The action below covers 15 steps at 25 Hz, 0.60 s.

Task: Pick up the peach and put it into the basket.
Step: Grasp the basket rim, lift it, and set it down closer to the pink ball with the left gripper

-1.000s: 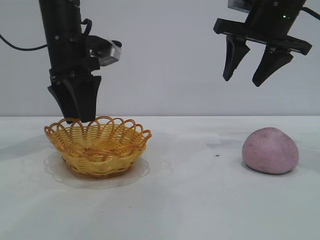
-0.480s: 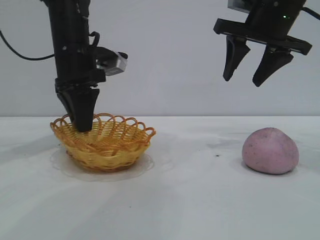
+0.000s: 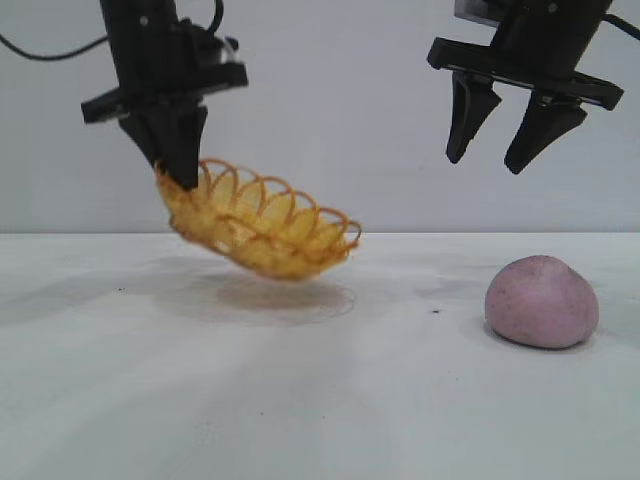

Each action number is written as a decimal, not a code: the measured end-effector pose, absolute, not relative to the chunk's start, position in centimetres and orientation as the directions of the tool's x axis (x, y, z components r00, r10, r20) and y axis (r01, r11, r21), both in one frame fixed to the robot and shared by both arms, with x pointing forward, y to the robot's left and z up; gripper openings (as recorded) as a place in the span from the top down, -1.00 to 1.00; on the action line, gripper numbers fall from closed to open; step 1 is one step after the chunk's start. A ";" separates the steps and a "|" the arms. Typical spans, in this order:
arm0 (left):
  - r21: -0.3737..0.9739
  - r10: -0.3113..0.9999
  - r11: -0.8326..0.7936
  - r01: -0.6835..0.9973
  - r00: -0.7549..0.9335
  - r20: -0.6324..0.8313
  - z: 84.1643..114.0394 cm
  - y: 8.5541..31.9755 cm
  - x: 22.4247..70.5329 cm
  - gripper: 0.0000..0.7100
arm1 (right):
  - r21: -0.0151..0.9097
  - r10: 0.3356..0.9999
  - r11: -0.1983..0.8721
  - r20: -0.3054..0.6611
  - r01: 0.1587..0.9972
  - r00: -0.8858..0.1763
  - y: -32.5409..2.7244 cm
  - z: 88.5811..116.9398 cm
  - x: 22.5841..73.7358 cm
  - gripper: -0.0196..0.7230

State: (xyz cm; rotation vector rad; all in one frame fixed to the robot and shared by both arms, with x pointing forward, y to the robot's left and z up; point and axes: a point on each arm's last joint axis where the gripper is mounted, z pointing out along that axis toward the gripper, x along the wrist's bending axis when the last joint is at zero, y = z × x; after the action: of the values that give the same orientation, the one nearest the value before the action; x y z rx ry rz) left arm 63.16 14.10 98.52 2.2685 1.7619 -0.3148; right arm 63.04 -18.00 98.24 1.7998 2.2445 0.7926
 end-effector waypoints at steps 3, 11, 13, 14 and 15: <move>0.088 0.913 -0.177 0.980 0.197 -0.358 97.4 13.4 61.1 1.00 | 0.494 0.943 0.140 0.198 0.858 -0.268 -18.0 98.2 63.1 -0.15; 0.103 0.881 0.013 0.995 0.037 -0.472 94.0 12.8 58.2 1.00 | 0.495 0.943 0.140 0.198 0.858 -0.268 -18.0 98.2 63.1 -0.15; 0.115 0.882 0.041 0.993 0.018 -0.471 93.5 12.9 58.1 1.00 | 0.493 0.943 0.140 0.198 0.858 -0.268 -18.0 98.2 63.1 -0.15; 0.120 0.882 0.052 0.991 0.011 -0.471 93.3 13.0 58.1 1.00 | 0.492 0.943 0.141 0.199 0.859 -0.268 -18.0 98.2 63.0 -0.15; 0.127 0.883 0.058 0.990 0.009 -0.470 93.2 13.0 58.2 1.00 | 0.492 0.943 0.141 0.199 0.859 -0.268 -18.0 98.2 63.0 -0.15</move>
State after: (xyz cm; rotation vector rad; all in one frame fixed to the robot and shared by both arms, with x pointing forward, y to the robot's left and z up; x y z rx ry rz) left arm 58.16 13.02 93.22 1.8679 1.9177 -0.3382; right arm 63.04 -18.00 98.23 1.7953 2.2481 0.7912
